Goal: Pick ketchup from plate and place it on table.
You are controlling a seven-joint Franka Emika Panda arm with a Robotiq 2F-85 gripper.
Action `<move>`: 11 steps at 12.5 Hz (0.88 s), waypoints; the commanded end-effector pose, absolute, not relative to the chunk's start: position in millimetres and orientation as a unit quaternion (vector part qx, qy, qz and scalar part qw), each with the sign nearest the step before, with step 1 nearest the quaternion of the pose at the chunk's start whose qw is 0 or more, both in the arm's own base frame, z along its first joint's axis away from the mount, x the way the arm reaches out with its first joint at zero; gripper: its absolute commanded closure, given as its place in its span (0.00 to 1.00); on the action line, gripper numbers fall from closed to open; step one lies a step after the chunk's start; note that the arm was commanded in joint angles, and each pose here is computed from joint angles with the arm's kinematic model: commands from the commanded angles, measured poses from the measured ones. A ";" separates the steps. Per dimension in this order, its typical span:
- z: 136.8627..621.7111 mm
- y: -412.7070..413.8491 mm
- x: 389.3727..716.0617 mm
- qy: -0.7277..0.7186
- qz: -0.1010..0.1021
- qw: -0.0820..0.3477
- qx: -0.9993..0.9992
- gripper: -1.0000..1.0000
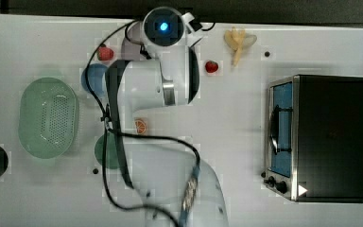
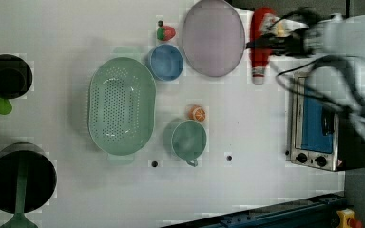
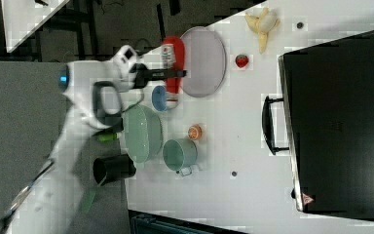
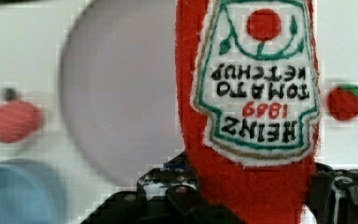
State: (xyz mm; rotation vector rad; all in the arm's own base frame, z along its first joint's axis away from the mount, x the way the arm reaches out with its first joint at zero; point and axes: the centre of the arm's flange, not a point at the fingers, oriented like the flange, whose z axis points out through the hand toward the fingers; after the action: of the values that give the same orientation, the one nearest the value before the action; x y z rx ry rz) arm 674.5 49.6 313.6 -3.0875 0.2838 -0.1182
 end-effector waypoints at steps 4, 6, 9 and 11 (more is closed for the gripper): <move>440.8 -21.3 633.8 0.149 -0.021 0.005 -0.989 0.38; 449.5 -36.8 608.7 0.163 -0.006 -0.003 -0.987 0.38; 442.1 -53.7 571.6 0.181 0.011 -0.010 -0.983 0.38; 427.0 -61.2 550.7 0.190 0.021 -0.012 -0.981 0.38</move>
State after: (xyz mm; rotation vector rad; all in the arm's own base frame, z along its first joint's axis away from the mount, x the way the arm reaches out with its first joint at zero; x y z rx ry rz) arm 552.8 -66.3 456.3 -3.0992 0.6252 -0.0276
